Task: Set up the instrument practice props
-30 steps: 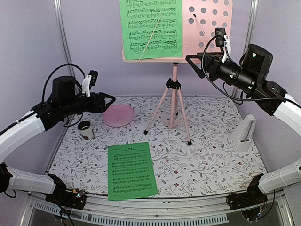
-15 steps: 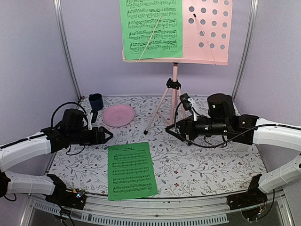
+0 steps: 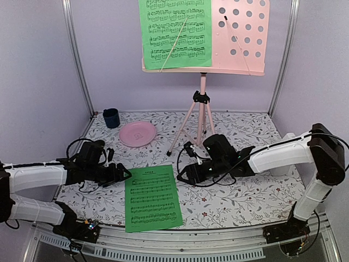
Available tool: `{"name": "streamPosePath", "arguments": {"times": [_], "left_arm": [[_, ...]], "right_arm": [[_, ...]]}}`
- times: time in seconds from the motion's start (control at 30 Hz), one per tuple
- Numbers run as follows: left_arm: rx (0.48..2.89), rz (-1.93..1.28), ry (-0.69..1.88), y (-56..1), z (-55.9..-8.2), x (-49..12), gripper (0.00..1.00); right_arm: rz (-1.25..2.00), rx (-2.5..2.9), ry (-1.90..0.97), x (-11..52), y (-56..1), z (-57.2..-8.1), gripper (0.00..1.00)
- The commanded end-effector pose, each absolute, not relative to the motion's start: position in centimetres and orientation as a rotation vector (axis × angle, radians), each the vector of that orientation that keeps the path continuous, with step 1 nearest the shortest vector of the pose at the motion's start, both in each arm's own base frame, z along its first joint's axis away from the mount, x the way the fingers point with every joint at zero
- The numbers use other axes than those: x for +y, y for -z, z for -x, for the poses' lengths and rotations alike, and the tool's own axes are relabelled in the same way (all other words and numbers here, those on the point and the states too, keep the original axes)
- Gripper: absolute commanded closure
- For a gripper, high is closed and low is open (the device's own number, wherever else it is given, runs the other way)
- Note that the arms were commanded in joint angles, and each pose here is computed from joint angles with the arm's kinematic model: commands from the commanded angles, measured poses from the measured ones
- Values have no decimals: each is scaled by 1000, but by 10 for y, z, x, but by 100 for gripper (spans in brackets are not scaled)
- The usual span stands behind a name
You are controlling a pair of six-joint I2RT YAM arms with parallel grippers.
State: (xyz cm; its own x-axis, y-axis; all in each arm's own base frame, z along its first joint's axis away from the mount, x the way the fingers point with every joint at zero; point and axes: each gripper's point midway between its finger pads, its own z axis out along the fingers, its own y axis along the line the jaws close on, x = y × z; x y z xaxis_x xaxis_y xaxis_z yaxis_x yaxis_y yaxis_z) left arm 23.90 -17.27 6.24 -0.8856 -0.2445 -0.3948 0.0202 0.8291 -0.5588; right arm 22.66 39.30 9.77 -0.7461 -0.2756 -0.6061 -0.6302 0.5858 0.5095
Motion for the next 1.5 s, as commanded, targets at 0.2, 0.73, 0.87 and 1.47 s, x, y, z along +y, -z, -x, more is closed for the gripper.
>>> {"name": "streamPosePath", "arguments": {"times": [0.2,0.73,0.87,1.47], "left_arm": [[2543,219,826,-45,-253,-167,24],[2547,219,971,-13,-270,-177,32],[2507,176,1050,-17,-273,-188,34],[2206,94,1320,-81,-271,-214,1]], "right_arm": [[743,2373,-1023,438,-57,-249,46],[810,2503,-856,441,15,-260,55],[832,2531,-827,436,29,-257,56],[837,2543,-860,437,36,-256,57]]}}
